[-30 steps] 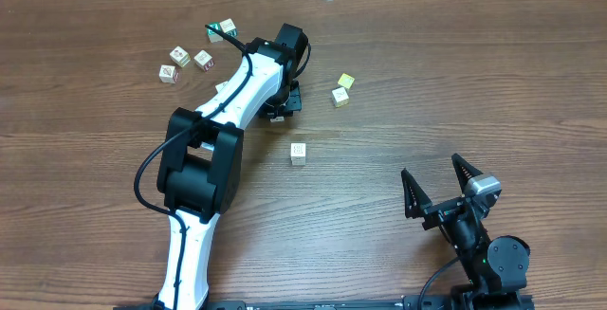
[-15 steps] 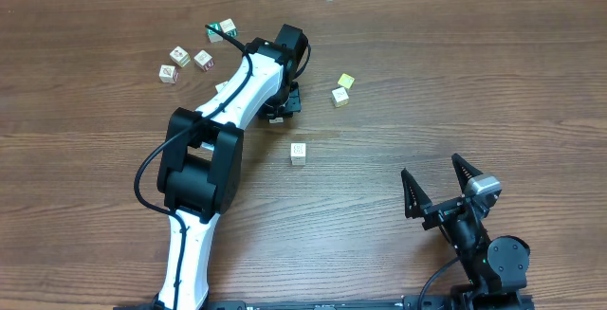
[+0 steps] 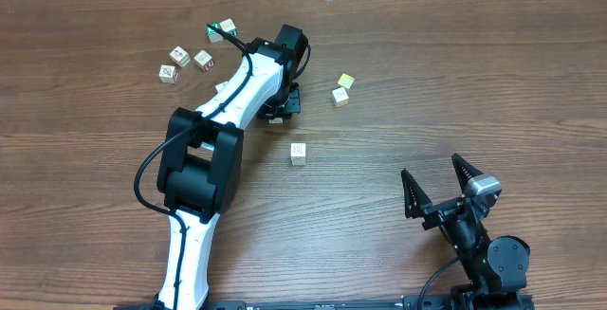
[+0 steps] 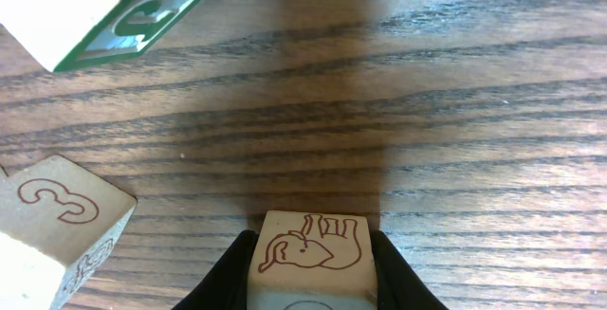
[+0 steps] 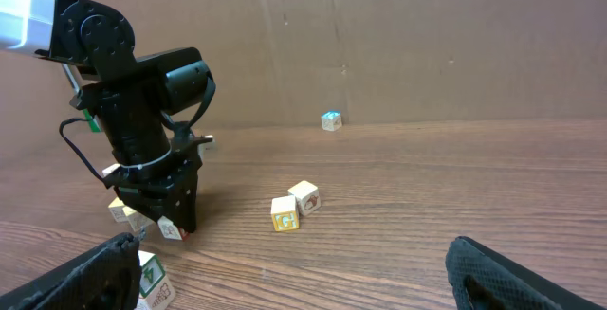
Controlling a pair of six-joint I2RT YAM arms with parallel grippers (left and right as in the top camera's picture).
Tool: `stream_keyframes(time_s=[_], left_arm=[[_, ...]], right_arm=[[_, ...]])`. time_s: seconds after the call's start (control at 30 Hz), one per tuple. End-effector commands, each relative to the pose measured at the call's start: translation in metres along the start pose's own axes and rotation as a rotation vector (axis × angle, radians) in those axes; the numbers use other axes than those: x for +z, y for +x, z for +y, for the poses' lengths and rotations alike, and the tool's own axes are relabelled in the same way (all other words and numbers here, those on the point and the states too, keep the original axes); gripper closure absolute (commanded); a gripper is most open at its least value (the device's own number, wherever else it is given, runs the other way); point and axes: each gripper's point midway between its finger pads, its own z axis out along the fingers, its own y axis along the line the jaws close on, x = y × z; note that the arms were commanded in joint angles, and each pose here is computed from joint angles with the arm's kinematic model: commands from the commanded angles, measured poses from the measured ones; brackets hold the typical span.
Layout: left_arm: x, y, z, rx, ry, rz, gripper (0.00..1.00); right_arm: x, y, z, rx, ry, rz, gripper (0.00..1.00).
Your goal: Form a tower
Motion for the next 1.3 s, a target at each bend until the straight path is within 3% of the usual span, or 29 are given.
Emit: stream_keyframes(time_s=[0.0,0.23,0.53,0.77,0.9,1.0,1.27], left_arm=[[0.0069,0.0032,0.0006,0.047,-0.008,0.013,0.79],[0.0071,0.0024,-0.0005,0.074,-0.002,0.011,0.72],[0.0071,0.0028,-0.0012,0.072,0.002,0.013,0.74],[0.0071,0.0026,-0.0012,0.072,0.002,0.012,0.82],[0.0071,0.0020,-0.0015,0.072,0.003,0.010,0.68],[0.0071,0.0031,-0.0017,0.072,0.005,0.014,0.63],[0.0070,0.0065,-0.0006,0.128,0.002,0.029,0.64]], right_arm=[[0.0000,0.0015,-0.0013,0.001,0.003,-0.005,0.00],[0.0000,0.0015,-0.0013,0.001,0.003,-0.005,0.00],[0.0000,0.0015,-0.0013,0.001,0.003,-0.005,0.00],[0.0000,0.0015,-0.0013,0.001,0.003,-0.005,0.00],[0.0000,0.0015,-0.0013,0.001,0.003,-0.005,0.00],[0.0000,0.0015,-0.0013,0.001,0.003,-0.005,0.00],[0.0000,0.0015,-0.0013,0.001,0.003,-0.005,0.00]])
